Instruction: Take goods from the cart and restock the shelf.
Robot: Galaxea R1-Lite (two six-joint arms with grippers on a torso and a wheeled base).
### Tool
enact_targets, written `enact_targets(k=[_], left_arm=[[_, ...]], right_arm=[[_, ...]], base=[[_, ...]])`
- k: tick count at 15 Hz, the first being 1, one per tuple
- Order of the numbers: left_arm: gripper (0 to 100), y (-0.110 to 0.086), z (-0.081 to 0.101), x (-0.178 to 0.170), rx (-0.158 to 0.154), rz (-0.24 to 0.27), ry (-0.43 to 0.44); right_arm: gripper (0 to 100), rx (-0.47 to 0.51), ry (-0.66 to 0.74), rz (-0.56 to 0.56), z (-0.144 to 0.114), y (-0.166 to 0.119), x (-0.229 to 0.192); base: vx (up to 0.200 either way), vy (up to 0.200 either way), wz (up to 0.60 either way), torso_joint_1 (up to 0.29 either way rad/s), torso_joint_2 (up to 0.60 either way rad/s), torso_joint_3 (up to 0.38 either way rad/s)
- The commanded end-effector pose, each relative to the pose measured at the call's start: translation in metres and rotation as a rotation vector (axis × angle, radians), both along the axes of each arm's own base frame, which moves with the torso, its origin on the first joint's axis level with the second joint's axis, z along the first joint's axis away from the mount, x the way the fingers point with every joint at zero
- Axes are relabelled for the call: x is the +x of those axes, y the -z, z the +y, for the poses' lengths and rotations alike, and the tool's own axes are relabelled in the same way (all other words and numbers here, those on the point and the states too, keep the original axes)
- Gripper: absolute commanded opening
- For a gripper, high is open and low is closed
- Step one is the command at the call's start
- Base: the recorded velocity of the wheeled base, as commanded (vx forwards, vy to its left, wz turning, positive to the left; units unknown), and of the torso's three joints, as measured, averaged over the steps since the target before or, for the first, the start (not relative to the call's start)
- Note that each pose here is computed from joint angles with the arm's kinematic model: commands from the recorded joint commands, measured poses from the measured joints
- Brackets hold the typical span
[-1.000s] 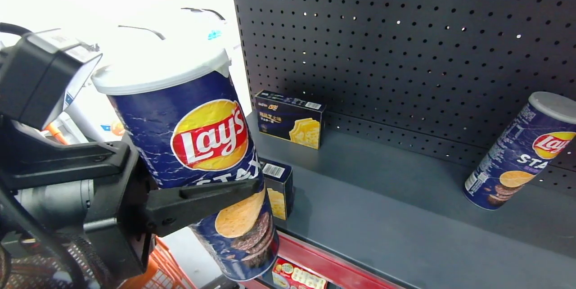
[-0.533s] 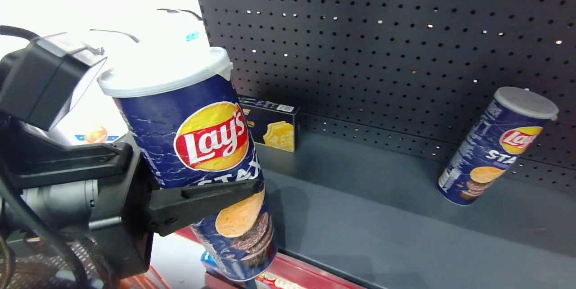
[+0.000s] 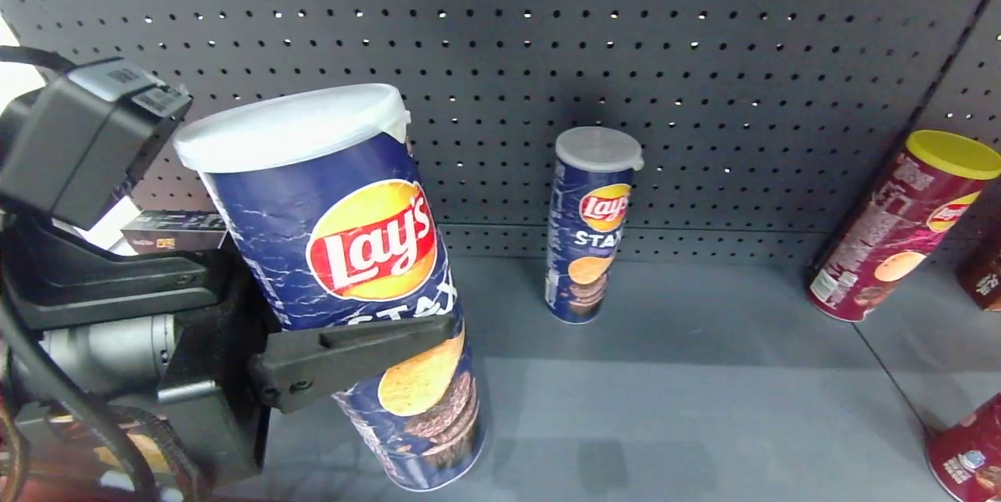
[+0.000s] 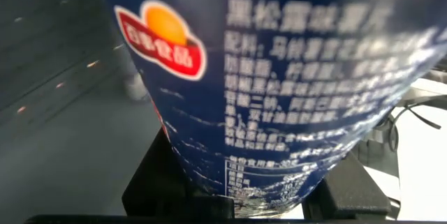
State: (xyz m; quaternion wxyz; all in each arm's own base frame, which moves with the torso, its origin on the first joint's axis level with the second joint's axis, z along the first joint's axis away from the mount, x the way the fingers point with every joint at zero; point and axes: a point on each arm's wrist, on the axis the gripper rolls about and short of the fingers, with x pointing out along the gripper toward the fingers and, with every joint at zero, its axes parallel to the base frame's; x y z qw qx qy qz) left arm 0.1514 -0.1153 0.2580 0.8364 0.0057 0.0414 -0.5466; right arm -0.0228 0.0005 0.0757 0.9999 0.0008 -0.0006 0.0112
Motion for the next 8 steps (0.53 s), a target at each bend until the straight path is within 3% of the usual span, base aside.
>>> enact_targets(k=[1,8], left_arm=[[0,-0.0002,0.0005,-0.0004,-0.002,-0.001,-0.001],[0,0.0011,0.0017,0.0003,0.001,0.002,-0.008]], right_arm=[[100,0.0,-0.001,0.0,0.0,0.0,0.0],[100,0.0,-0.001,0.001,0.0,0.0002,0.0]], base=[[0.0,0.0,0.0,0.0,0.0,0.0],[0.0,0.0,0.0,0.0,0.0,0.0]])
